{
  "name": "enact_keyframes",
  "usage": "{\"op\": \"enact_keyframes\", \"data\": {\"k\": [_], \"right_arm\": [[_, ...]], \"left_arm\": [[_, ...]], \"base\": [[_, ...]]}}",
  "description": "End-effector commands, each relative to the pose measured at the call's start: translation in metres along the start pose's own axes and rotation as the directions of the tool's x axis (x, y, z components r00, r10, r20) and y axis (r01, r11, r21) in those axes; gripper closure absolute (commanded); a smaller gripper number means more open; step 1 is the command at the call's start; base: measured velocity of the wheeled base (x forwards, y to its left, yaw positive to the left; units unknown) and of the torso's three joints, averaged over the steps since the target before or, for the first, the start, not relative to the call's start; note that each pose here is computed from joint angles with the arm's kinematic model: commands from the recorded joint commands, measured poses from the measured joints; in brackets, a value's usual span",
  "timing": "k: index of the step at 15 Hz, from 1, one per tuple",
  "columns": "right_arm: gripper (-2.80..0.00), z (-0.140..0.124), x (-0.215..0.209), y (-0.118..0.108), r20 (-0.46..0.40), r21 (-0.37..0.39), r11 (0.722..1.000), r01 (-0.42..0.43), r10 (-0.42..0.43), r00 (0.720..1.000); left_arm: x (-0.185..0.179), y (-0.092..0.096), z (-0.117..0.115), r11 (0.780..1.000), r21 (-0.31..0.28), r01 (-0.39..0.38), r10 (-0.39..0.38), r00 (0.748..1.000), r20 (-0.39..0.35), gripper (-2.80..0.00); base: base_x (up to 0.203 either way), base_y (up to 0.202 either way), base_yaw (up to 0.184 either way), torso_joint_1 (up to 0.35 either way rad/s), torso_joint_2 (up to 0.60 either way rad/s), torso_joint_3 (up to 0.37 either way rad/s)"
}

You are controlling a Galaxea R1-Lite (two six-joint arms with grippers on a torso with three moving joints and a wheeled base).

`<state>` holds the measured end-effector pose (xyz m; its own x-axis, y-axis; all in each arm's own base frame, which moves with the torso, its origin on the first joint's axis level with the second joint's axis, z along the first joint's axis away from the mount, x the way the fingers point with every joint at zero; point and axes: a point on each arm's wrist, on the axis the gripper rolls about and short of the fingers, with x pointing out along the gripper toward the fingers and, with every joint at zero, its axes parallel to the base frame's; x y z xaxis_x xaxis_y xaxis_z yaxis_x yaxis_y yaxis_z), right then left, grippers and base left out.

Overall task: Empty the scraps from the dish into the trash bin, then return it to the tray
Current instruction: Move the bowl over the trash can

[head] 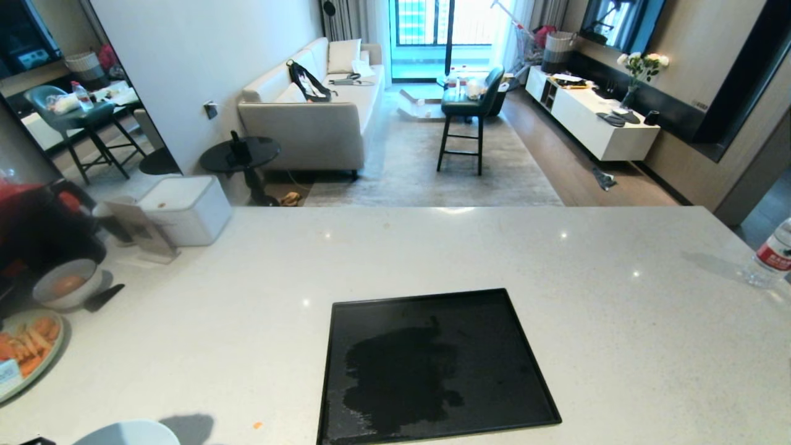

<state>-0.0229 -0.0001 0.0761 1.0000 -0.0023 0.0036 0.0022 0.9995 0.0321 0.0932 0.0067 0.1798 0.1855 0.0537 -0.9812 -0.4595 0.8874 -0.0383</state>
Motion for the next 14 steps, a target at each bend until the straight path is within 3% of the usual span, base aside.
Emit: {"op": "enact_keyframes", "data": {"k": [1,14], "right_arm": [[0.0,-0.0001,0.0,0.0,0.0,0.0,1.0,0.0,0.0,1.0],[0.0,0.0,0.0,0.0,0.001,0.0,1.0,-0.001,0.001,1.0]], "left_arm": [[0.0012,0.0005,-0.0013,1.0,-0.003,-0.006,0.006,1.0,-0.011,0.0],[0.0047,0.0009,-0.004,1.0,0.001,-0.007,0.007,1.0,-0.027,0.0]], "base": [[0.0,0.0,0.0,0.0,0.0,0.0],[0.0,0.0,0.0,0.0,0.0,0.0]]}}
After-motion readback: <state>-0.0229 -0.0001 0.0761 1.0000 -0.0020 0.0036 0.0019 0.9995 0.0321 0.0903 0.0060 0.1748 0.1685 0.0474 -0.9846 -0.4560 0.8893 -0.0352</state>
